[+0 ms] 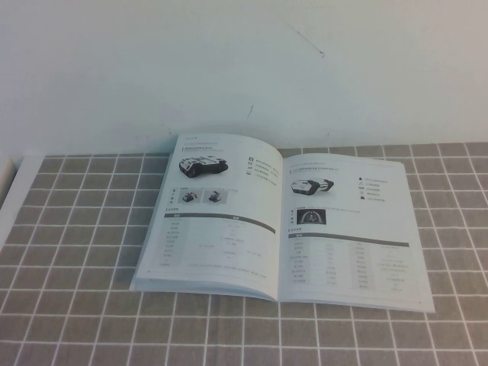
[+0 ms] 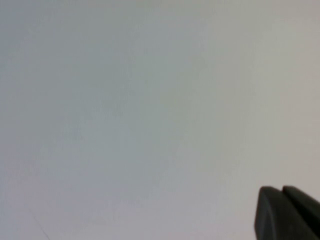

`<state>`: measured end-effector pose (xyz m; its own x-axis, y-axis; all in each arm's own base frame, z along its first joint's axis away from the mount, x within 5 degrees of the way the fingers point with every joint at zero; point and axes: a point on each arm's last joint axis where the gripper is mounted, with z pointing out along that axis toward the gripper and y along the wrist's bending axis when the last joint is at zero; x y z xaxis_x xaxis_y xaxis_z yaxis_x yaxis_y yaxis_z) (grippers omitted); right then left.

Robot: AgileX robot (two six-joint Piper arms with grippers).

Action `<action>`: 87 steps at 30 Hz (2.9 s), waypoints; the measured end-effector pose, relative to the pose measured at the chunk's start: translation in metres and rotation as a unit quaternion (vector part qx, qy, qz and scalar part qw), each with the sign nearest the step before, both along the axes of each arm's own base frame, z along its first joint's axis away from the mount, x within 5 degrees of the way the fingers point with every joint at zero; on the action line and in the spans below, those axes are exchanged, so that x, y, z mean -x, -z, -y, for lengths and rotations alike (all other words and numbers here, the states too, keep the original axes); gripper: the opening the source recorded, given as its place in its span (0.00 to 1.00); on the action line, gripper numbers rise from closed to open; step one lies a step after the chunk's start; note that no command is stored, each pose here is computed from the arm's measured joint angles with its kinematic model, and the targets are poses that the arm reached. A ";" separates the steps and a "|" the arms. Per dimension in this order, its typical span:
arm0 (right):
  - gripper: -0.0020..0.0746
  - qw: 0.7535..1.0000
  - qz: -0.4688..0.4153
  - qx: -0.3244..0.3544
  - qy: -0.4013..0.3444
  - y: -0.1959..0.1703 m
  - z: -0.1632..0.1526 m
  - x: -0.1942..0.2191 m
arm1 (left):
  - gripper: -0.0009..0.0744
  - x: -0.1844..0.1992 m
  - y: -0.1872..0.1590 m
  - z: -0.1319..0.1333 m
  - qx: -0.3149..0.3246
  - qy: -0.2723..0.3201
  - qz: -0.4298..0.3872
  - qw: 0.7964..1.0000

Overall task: Close book
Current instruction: 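Close the open booklet and leave it lying on the table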

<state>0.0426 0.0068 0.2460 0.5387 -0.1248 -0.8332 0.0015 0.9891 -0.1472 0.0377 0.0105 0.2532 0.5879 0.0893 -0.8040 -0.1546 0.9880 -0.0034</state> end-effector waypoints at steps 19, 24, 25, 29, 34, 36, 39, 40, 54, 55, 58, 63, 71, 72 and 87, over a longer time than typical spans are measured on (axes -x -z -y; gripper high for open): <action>0.02 0.988 -0.129 -0.086 -0.001 -0.060 0.006 -0.017 | 0.01 0.002 -0.030 0.012 -0.117 0.003 -0.101 0.988; 0.02 0.963 -0.256 -0.077 0.013 -0.087 0.006 -0.045 | 0.01 -0.005 -0.035 0.010 -0.084 0.017 -0.157 0.984; 0.02 0.955 -0.286 -0.076 0.016 -0.091 0.006 -0.053 | 0.01 -0.010 -0.034 0.010 -0.074 0.021 -0.174 0.982; 0.02 0.924 -0.376 -0.076 0.019 -0.100 0.005 -0.083 | 0.01 -0.031 -0.026 0.008 -0.008 0.049 -0.245 0.968; 0.02 0.868 -0.495 -0.041 -0.001 -0.096 -0.001 -0.131 | 0.01 -0.059 -0.021 0.008 0.092 0.080 -0.350 0.929; 0.02 0.841 -0.540 -0.013 -0.024 -0.091 -0.006 -0.151 | 0.01 -0.070 -0.021 0.009 0.115 0.086 -0.395 0.907; 0.02 0.795 -0.602 0.020 -0.074 -0.074 -0.015 -0.184 | 0.01 -0.086 -0.017 0.010 0.149 0.091 -0.446 0.878; 0.02 0.782 -0.616 0.028 -0.094 -0.067 -0.018 -0.195 | 0.01 -0.091 -0.014 0.010 0.164 0.093 -0.458 0.869; 0.02 0.671 -0.698 0.081 -0.237 0.029 -0.071 -0.306 | 0.01 -0.142 0.006 0.019 0.257 0.123 -0.584 0.761; 0.02 0.663 -0.703 0.085 -0.242 0.036 -0.076 -0.309 | 0.01 -0.147 0.004 0.021 0.246 0.131 -0.594 0.755; 0.02 0.641 -0.718 0.100 -0.251 0.057 -0.089 -0.317 | 0.01 -0.163 -0.003 0.028 0.226 0.166 -0.616 0.736; 0.02 0.619 -0.740 0.116 -0.238 0.081 -0.091 -0.326 | 0.01 -0.189 -0.010 0.039 0.208 0.235 -0.617 0.722; 0.02 0.613 -0.752 0.123 -0.211 0.092 -0.087 -0.333 | 0.01 -0.237 -0.025 0.055 0.170 0.344 -0.596 0.705; 0.02 0.611 -0.753 0.123 -0.210 0.094 -0.087 -0.333 | 0.01 -0.245 -0.022 0.056 0.168 0.349 -0.601 0.699; 0.02 0.598 -0.765 0.134 -0.199 0.118 -0.085 -0.339 | 0.01 -0.333 0.033 0.050 0.177 0.313 -0.692 0.626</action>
<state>0.3811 0.0920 0.1281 -0.7965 -0.4804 -0.3672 -0.5655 0.8068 0.1712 0.3706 -0.0395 0.2201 -0.8633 -0.1370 -0.4857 0.1663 0.8314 -0.5302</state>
